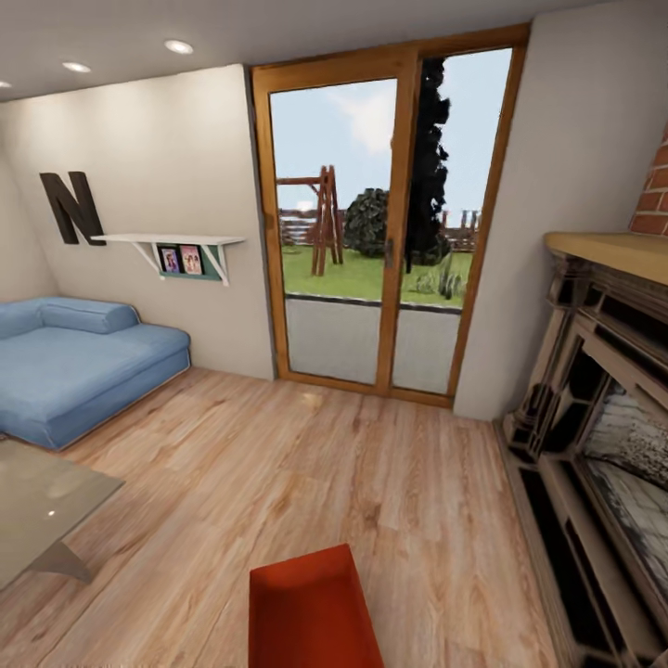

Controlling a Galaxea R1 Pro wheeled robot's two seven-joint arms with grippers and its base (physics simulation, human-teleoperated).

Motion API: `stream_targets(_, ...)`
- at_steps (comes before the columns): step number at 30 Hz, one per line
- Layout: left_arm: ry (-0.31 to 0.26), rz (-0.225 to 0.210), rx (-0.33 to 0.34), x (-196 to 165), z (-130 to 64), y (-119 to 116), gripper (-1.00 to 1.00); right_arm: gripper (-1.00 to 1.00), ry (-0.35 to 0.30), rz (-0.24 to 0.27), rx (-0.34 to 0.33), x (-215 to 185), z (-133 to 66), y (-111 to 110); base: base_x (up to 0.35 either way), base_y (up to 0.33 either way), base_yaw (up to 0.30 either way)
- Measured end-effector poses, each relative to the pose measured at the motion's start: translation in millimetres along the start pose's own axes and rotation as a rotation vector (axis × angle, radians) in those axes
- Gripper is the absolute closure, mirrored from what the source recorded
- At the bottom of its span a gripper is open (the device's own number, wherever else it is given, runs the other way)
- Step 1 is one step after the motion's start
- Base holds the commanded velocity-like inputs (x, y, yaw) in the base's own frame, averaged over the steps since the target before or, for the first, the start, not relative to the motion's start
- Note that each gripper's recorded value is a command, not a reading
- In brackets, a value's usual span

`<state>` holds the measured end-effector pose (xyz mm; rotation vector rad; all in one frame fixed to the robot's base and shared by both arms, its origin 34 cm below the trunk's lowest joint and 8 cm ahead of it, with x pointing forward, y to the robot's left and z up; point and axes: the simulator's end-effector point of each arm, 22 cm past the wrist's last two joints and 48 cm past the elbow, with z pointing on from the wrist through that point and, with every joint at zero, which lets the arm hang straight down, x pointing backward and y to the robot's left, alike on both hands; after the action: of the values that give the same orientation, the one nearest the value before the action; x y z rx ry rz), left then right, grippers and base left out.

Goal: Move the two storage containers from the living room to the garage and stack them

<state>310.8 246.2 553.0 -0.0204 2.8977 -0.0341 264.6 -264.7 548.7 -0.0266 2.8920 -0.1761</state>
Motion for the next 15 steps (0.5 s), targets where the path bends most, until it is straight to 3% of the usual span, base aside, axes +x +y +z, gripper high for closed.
stream_targets(7,0.0,0.0,0.0,0.0,0.0,0.2,-1.0,-1.0,0.001,0.0,0.0,0.2,0.0,-0.1,0.0,-0.243,0.018)
stream_targets(11,0.0,0.0,0.0,0.0,0.0,0.2,-1.0,-1.0,0.001,-0.001,0.0,0.1,0.0,0.0,0.0,-0.043,0.059)
stream_targets(15,0.0,0.0,0.0,0.0,0.0,0.3,-1.0,-1.0,0.0,-0.001,0.0,0.0,0.0,0.1,0.0,-0.008,0.199)
